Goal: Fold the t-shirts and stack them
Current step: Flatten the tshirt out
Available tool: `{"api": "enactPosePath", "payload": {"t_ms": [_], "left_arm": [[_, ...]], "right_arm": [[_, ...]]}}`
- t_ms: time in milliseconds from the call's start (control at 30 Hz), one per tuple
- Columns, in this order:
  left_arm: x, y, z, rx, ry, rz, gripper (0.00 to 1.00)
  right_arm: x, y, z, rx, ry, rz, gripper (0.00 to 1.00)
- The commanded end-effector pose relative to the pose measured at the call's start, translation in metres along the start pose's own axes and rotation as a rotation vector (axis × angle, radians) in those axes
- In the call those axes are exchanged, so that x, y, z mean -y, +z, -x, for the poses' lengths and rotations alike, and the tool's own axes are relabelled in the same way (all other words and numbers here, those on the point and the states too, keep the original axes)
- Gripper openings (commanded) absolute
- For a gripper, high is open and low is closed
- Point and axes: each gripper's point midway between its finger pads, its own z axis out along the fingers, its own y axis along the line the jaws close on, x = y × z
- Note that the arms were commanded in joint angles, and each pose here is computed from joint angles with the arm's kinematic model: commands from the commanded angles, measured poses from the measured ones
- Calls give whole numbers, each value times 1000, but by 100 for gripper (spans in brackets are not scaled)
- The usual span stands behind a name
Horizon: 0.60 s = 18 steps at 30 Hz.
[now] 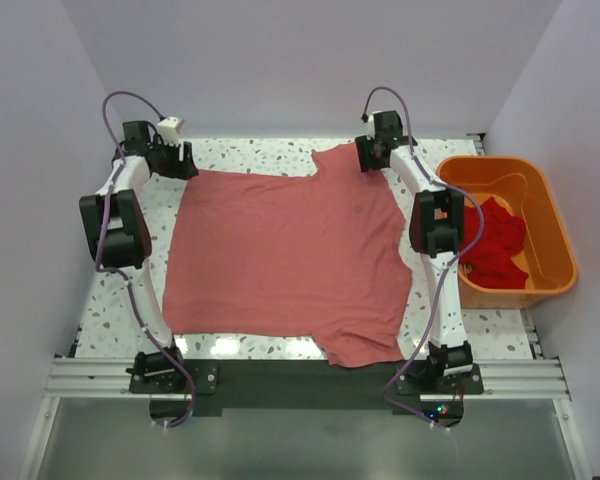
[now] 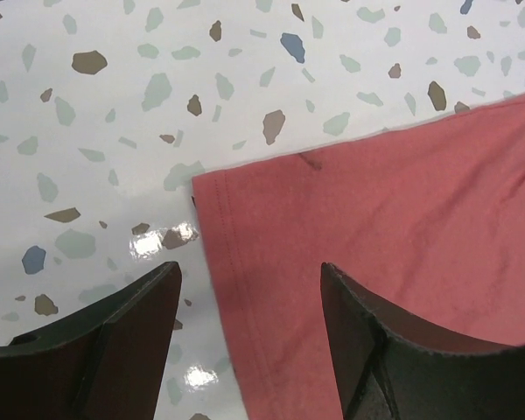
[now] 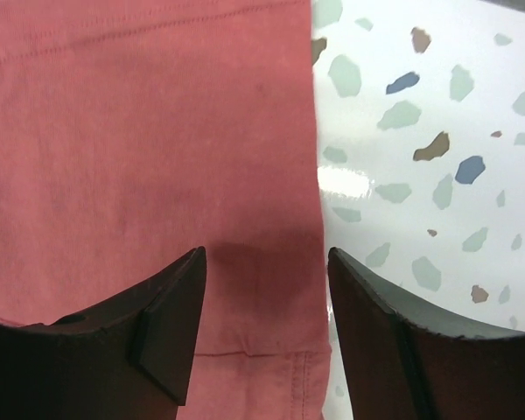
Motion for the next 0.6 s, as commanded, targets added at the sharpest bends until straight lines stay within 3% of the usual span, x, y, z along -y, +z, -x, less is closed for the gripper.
{"api": "enactPosePath", "payload": {"t_ms": [0,100,167,500,567], "left_arm": [[-11,2,30,86,27,11,70],[-13,11,28,79,19,8,70],[-17,17,26,70,12,13,70],[-26,27,18,43,1,28,70],[-26,29,15,34,-5,29,70]], "right_arm": [[13,-2,44,150,74,-55,62],[14,1,49,177,98,-64,65],[12,8,47,181,129,-56,61],[17,38,11,90,191,-73,57],[16,42,0,58,196,-75,50]]}}
